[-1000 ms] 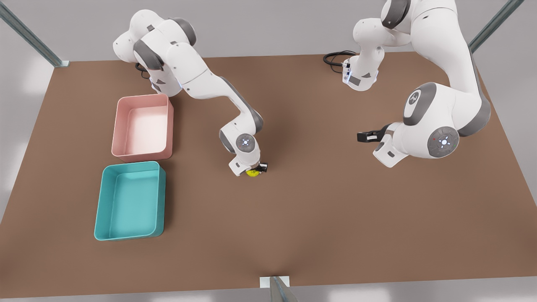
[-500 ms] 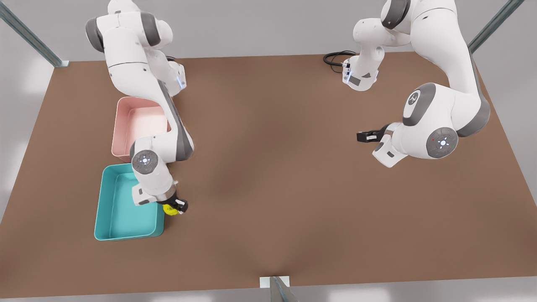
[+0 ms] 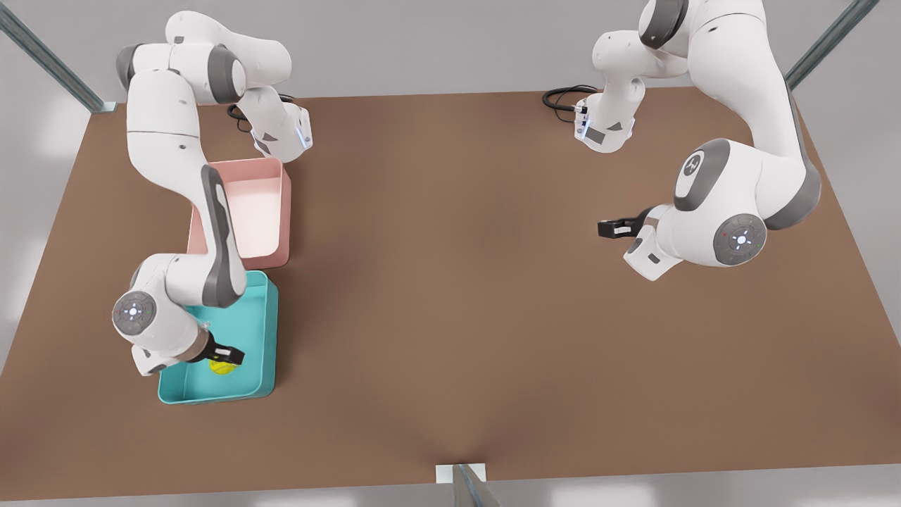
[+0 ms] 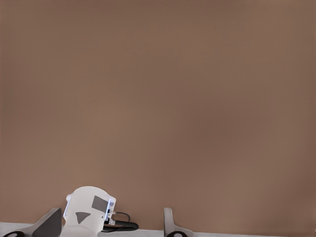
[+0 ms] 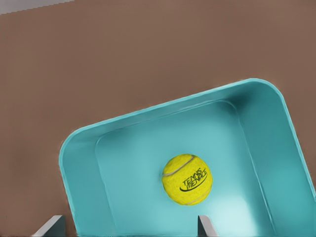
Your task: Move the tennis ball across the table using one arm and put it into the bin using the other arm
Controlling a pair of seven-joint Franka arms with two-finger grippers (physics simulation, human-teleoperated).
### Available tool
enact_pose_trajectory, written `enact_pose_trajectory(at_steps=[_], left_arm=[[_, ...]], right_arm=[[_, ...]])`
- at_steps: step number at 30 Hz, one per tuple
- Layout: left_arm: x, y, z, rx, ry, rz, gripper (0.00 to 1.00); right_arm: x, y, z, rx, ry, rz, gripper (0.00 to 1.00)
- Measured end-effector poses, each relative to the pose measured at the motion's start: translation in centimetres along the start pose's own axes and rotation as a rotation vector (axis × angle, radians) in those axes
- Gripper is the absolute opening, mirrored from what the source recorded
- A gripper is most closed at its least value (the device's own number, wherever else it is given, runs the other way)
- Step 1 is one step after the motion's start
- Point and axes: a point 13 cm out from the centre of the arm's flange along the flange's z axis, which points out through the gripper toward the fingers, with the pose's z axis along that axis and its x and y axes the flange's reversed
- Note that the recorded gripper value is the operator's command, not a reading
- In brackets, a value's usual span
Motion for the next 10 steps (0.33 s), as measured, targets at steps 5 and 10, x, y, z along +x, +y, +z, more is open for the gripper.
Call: enact_pose_trajectory(at_steps=[5,10], left_arm=[[0.3,-0.7,0.1,-0.043,-0.019,0.017,1.0],[0.1,-0.3,0.1,-0.063,-0.03,0.009,1.0]], right_arm=[[3.4,5.5,-19.1,-0.04,-0.003,-0.119,1.0],[9.0,0.9,-23.6,-0.045,0.108,-0.11,1.0]])
